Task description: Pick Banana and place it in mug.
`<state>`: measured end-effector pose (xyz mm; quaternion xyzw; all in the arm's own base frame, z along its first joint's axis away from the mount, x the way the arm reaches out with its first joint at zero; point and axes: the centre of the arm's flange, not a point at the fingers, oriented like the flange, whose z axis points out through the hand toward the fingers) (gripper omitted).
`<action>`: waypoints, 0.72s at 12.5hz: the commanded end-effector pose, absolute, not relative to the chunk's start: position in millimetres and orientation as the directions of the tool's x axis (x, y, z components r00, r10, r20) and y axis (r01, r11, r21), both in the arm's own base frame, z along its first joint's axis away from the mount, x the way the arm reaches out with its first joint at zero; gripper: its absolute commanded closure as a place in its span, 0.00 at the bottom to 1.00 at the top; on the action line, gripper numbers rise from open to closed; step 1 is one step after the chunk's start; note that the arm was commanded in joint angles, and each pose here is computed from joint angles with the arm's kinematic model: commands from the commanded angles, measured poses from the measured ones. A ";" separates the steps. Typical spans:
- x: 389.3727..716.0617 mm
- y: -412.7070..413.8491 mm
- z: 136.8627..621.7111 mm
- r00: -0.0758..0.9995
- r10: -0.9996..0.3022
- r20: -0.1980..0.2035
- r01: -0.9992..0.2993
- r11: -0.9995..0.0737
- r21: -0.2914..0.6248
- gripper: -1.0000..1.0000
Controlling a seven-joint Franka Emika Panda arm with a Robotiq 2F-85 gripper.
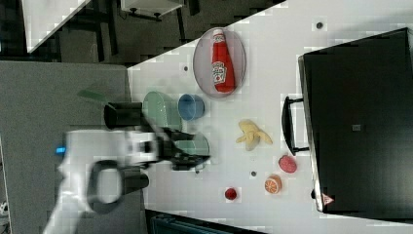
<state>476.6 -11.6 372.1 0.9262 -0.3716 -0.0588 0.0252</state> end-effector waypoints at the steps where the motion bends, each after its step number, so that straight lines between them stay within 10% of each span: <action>1: 484.1 -8.4 353.9 0.809 -0.586 -0.044 -0.585 -0.811 0.029 0.00; 9: 486.9 -13.9 220.8 0.860 -0.503 -0.091 -0.501 -0.864 0.048 0.00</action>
